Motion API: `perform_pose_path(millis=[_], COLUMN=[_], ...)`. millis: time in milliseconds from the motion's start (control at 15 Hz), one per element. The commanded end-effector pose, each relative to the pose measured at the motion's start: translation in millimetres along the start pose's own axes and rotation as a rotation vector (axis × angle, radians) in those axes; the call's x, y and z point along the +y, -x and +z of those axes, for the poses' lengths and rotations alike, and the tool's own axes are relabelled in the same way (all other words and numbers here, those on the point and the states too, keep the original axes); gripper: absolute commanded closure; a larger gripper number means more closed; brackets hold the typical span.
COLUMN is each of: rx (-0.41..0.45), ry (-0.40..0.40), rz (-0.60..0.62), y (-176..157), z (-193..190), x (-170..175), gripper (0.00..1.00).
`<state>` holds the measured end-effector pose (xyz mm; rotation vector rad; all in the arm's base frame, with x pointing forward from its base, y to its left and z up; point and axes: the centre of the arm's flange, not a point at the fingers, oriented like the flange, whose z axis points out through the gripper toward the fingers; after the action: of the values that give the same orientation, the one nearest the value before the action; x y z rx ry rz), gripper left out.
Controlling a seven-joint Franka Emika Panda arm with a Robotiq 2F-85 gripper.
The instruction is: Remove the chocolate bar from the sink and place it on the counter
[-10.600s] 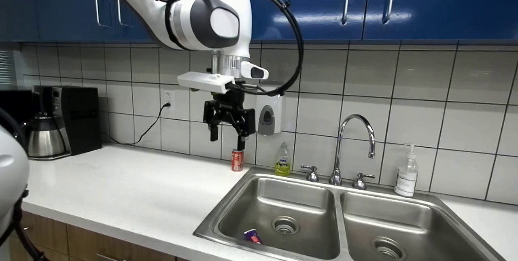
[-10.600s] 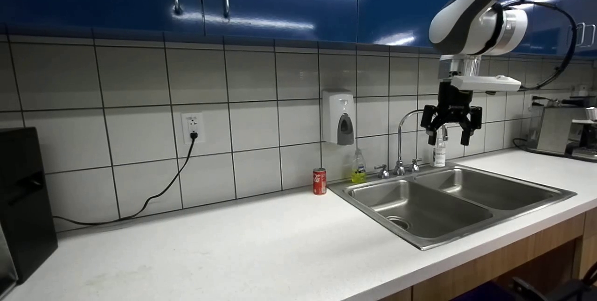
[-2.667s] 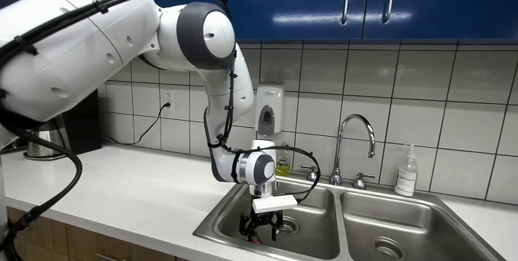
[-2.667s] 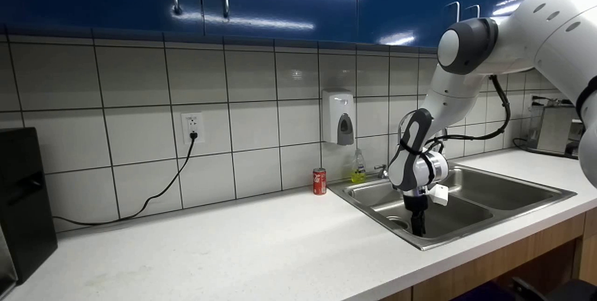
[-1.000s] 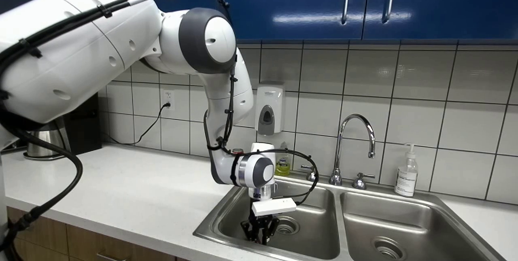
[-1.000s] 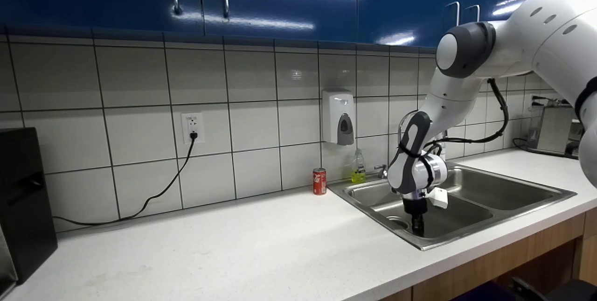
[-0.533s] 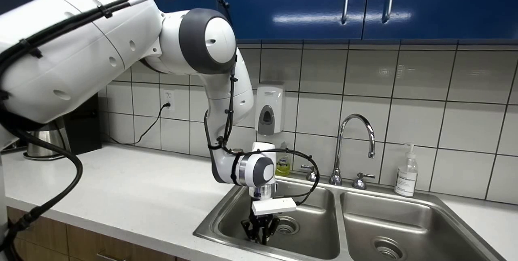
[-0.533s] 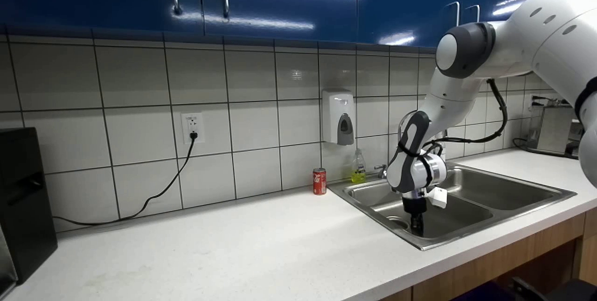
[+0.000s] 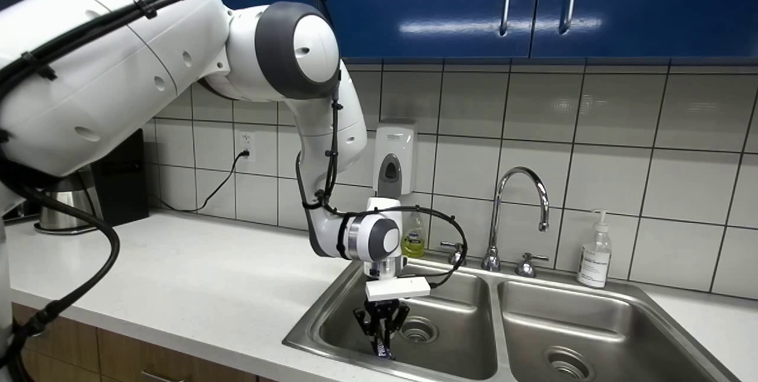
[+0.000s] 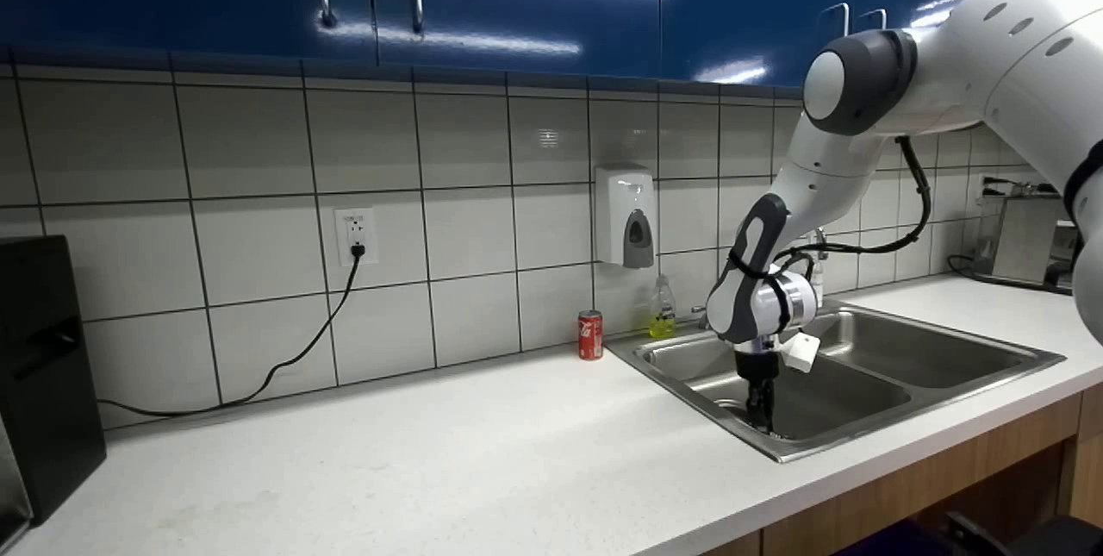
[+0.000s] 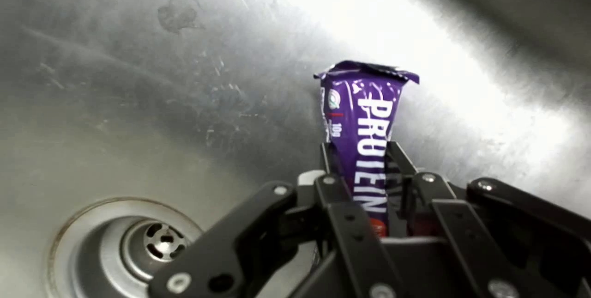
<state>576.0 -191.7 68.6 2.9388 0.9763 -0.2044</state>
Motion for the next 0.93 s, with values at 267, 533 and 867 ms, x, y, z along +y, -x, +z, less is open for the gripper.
perform_pose_path(millis=[267, 533, 867], rx=[0.014, 0.028, 0.049], ry=[0.055, 0.083, 0.117], rz=[0.093, 0.133, 0.151], y=[14, 28, 44], z=[-63, -94, -135], x=[-6, -10, -27], gripper=[0.94, 0.94, 0.94])
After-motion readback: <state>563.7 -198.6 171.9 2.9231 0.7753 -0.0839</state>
